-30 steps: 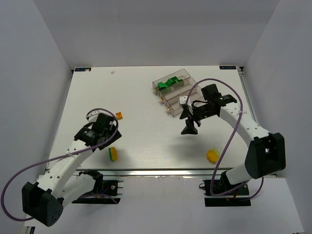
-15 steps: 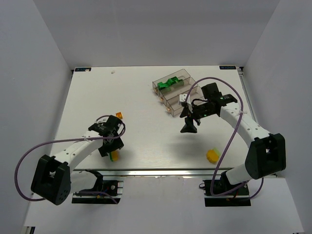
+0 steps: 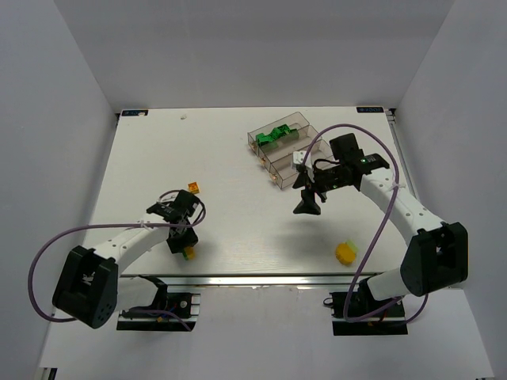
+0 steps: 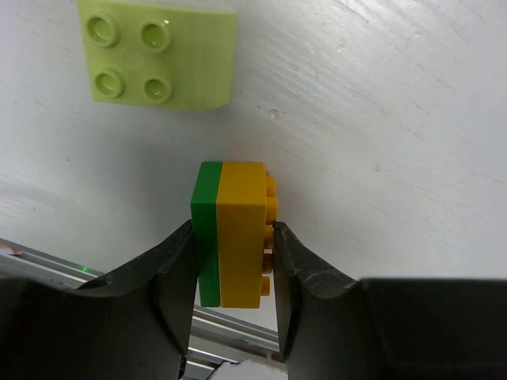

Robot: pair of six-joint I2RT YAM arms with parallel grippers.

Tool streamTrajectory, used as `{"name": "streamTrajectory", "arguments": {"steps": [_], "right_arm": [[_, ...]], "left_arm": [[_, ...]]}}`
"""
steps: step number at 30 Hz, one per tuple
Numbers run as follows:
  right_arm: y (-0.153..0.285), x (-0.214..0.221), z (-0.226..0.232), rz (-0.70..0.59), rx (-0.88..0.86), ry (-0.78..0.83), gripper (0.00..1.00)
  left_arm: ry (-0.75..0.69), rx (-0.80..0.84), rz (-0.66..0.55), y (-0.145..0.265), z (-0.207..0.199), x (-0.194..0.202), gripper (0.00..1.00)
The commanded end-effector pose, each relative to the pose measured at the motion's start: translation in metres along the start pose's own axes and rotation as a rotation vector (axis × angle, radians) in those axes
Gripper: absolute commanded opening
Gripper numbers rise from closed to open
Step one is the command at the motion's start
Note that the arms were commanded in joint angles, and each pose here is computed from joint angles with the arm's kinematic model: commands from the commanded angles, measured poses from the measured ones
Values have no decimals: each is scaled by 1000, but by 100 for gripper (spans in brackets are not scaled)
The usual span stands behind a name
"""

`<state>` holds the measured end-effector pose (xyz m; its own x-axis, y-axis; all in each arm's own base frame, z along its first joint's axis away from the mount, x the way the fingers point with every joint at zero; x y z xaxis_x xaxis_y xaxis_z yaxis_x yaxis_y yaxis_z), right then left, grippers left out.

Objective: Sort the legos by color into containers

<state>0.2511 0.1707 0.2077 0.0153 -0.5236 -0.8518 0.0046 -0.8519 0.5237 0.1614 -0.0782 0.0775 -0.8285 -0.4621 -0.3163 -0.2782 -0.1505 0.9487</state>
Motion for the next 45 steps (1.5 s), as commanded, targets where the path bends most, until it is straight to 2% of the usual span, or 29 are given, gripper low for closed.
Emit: {"name": "streamTrajectory", "arguments": {"steps": [1,5,10,13,15,16,17,19,21,23,25,29,31,37,41,45], "right_arm": [[6,-14,4,-30,18,26,89],[4,-20,6,-71,-9,-30,89],[-2,-38,18,-97,-202,-254,89],[-9,-50,22,-119,-212,-355,84],[-20,-51,26,-104,-184,-426,76],[-22,-62,19,-139,-125,-398,70],[-30,-61,25,-113,-107,-505,67],[-41,-72,22,-126,1,-525,60],[-49,-74,25,-111,46,-635,60],[-59,-76,22,-95,123,-695,68],[-65,-74,20,-89,136,-727,71],[-75,-73,10,-81,180,-778,88],[-79,-76,5,-96,193,-796,89],[-89,-73,-9,-84,260,-801,89],[-95,-70,-8,-77,218,-806,89],[-100,-69,-9,-78,204,-830,76]], "left_arm": [[24,48,-49,3,-4,-5,37],[64,182,-77,19,-19,-12,24],[138,495,-124,63,-56,-29,22],[190,653,-123,82,-76,-34,22],[208,783,-124,96,-94,-39,22],[236,816,-120,101,-99,-41,22],[248,853,-131,106,-108,-46,22],[297,909,-140,114,-120,-54,22],[318,918,-133,115,-132,-57,22],[336,909,-111,111,-145,-58,22],[352,920,-96,115,-157,-60,22],[345,928,-60,117,-178,-54,22],[330,921,-40,116,-185,-49,22],[361,929,-55,115,-190,-51,22],[364,943,-56,118,-194,-54,22],[367,944,-53,118,-194,-53,22]]}}
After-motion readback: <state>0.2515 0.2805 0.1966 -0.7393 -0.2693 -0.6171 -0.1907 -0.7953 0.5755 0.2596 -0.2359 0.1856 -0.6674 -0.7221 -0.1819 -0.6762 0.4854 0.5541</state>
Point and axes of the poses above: each gripper's point midway between its finger pads, its own y axis back along the fingers, its own z axis along the line the jaws close on, x = y × z, the point moved 6 cm from there along y, back along the fingers, and after that the axes turned 2 degrees about y, right-handed, at the moved point
